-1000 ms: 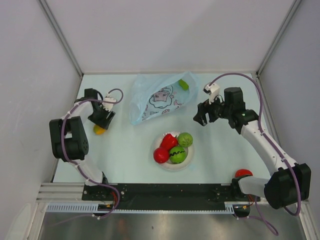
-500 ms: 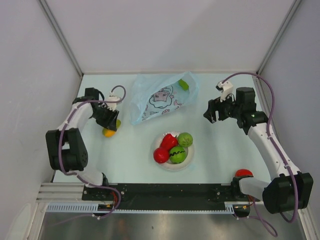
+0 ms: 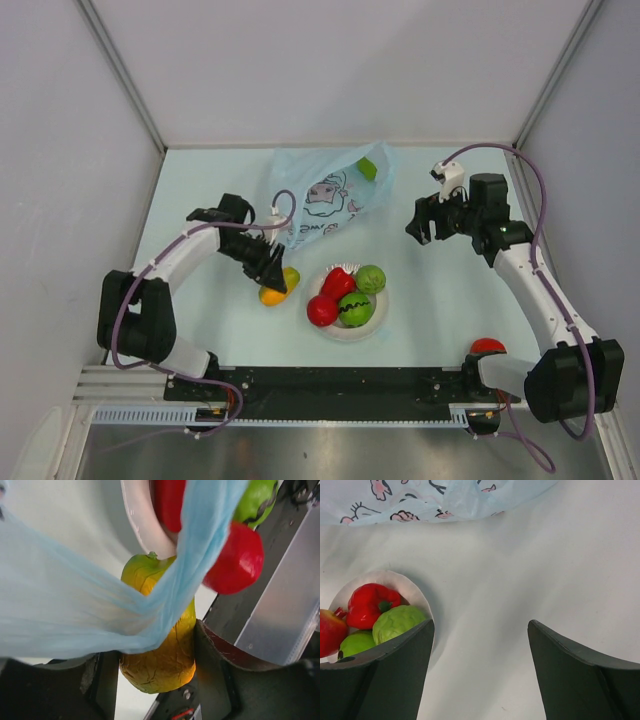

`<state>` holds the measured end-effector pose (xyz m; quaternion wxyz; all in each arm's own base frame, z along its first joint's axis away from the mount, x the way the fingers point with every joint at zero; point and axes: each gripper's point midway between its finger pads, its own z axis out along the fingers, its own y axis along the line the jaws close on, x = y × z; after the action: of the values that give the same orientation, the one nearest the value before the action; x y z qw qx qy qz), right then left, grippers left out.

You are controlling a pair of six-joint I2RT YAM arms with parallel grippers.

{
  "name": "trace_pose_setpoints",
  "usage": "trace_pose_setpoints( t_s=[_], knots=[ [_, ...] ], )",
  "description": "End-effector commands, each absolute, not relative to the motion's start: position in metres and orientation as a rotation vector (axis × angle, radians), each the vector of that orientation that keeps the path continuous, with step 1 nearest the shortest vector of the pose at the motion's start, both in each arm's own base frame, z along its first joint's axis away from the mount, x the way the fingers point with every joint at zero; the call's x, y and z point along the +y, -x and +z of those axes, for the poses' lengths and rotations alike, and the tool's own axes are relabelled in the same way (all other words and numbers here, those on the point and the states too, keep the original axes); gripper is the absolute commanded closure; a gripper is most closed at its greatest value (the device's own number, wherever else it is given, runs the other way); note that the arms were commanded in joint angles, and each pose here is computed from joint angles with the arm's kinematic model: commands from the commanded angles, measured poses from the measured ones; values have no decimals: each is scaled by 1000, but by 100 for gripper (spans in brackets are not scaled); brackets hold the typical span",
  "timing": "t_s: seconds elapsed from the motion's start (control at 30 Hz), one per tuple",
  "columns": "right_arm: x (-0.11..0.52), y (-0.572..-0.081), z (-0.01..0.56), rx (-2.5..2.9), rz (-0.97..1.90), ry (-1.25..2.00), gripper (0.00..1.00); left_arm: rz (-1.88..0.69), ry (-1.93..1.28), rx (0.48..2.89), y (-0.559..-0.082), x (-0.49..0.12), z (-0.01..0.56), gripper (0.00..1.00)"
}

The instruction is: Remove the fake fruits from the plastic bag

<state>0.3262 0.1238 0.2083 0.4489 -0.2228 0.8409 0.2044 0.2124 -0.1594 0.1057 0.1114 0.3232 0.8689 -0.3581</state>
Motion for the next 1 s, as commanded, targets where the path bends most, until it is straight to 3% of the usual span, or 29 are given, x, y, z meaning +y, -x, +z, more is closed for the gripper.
trace_pose_setpoints(
  t_s=[0.0, 0.37, 0.7, 0.8, 0.97],
  knots=[
    [119, -331, 216, 2060, 468, 539, 20, -1127, -831, 2358, -247, -197, 141, 95],
    [107, -332, 214, 2078, 449, 505, 20, -1260, -751, 2402, -257, -244, 132, 90],
    [100, -337, 210, 2088, 446, 477, 20, -1269, -687, 2481, -262, -250, 113, 85],
    [100, -337, 207, 2094, 449, 474, 20, -1269, -639, 2510, -261, -249, 109, 80],
    [99, -341, 206, 2095, 451, 468, 20, -1239, -611, 2541, -255, -244, 100, 61]
  ],
)
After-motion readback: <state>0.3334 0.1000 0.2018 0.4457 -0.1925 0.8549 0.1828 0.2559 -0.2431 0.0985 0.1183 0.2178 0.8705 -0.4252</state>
